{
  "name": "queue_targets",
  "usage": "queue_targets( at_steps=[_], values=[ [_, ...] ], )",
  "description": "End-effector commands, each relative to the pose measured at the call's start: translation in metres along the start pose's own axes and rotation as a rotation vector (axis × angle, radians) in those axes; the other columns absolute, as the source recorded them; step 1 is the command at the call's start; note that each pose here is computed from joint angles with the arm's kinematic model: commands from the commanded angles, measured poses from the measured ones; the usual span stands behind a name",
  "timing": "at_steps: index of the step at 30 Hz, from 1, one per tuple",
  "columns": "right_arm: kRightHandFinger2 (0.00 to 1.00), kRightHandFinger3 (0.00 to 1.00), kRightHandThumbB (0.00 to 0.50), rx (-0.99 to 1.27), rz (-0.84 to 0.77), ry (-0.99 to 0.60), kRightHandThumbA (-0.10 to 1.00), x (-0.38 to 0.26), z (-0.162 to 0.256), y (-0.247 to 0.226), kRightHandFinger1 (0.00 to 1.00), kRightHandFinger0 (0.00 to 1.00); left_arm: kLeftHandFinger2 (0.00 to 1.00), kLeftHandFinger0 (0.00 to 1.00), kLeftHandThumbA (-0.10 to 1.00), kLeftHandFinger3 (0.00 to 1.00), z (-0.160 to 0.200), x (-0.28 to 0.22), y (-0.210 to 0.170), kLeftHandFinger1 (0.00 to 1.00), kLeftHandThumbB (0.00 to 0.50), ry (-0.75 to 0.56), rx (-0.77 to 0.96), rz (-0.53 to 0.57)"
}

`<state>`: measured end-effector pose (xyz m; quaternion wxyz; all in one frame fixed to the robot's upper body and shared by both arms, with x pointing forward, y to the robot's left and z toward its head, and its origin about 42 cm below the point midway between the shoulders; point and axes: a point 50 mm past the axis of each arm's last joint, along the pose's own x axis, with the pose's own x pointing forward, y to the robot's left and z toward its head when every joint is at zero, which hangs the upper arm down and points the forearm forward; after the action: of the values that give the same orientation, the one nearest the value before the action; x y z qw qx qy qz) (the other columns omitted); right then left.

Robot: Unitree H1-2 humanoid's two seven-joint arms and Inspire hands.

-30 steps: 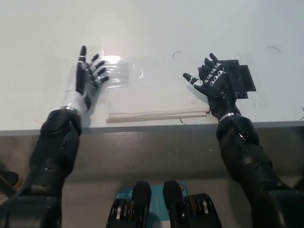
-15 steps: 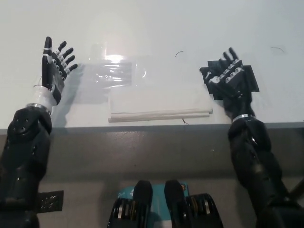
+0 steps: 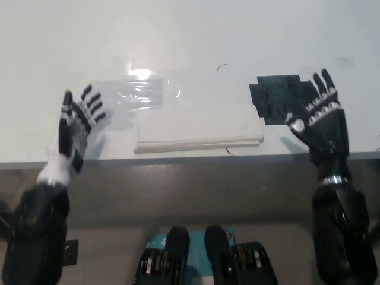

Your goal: A stack of napkins is kept in the middle of the table close to the robot and the robot places both its hands sideways on the stack. Then it moves its hands away from each other while pressing down on the napkins to make them smooth

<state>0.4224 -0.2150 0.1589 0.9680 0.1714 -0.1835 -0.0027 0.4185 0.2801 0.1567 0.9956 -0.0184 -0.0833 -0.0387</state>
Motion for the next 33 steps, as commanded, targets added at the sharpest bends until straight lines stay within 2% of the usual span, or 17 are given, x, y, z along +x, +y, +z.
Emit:
queue_targets(
  at_steps=[1,4,6,7,12,13,19,20,25,28,31,33],
  values=[
    [1.0,1.0,0.308,-0.198,0.298,-0.396,1.0,-0.067,0.139,0.063,1.0,1.0,1.0,1.0,1.0,1.0,0.099,-0.107,-0.059,1.0,0.272,-0.417,0.214,-0.231],
    [1.0,1.0,0.306,-0.215,0.283,-0.33,1.0,-0.091,0.12,0.05,1.0,1.0,1.0,1.0,1.0,1.0,0.078,-0.135,-0.054,1.0,0.256,-0.395,0.239,-0.209],
    [1.0,1.0,0.314,-0.216,0.273,-0.292,1.0,-0.101,0.112,0.045,1.0,1.0,1.0,1.0,1.0,1.0,0.07,-0.143,-0.051,1.0,0.272,-0.366,0.254,-0.191],
    [1.0,1.0,0.29,-0.218,0.273,-0.275,1.0,-0.109,0.103,0.041,1.0,1.0,1.0,1.0,1.0,1.0,0.064,-0.148,-0.047,1.0,0.257,-0.336,0.259,-0.175],
    [1.0,1.0,0.292,-0.232,0.249,-0.168,1.0,-0.13,0.074,0.026,1.0,1.0,1.0,1.0,1.0,1.0,0.043,-0.16,-0.033,1.0,0.257,-0.238,0.26,-0.116],
    [1.0,1.0,0.302,-0.237,0.233,-0.157,1.0,-0.132,0.07,0.025,1.0,1.0,1.0,1.0,1.0,1.0,0.041,-0.161,-0.032,1.0,0.245,-0.226,0.246,-0.116],
    [1.0,1.0,0.287,-0.197,0.194,-0.04,1.0,-0.144,0.042,0.013,1.0,1.0,1.0,1.0,1.0,1.0,0.015,-0.16,-0.029,1.0,0.192,-0.128,0.196,-0.116],
    [1.0,1.0,0.261,-0.195,0.183,-0.02,1.0,-0.146,0.036,0.011,1.0,1.0,1.0,1.0,1.0,1.0,0.011,-0.157,-0.029,1.0,0.194,-0.11,0.185,-0.114],
    [1.0,1.0,0.211,-0.216,0.172,0.02,1.0,-0.14,0.018,0.005,1.0,1.0,1.0,1.0,1.0,1.0,0.001,-0.151,-0.024,1.0,0.166,-0.076,0.167,-0.098],
    [1.0,1.0,0.217,-0.215,0.157,0.051,1.0,-0.136,0.01,0.006,1.0,1.0,1.0,1.0,1.0,1.0,-0.005,-0.152,-0.021,1.0,0.163,-0.048,0.165,-0.088],
    [1.0,1.0,0.202,-0.224,0.163,0.053,1.0,-0.135,0.007,0.006,1.0,1.0,1.0,1.0,1.0,1.0,-0.006,-0.153,-0.021,1.0,0.143,-0.042,0.182,-0.084],
    [1.0,1.0,0.172,-0.229,0.175,0.052,1.0,-0.133,0.004,0.007,1.0,1.0,1.0,1.0,1.0,1.0,-0.006,-0.154,-0.021,1.0,0.139,-0.034,0.191,-0.072]
  ],
)
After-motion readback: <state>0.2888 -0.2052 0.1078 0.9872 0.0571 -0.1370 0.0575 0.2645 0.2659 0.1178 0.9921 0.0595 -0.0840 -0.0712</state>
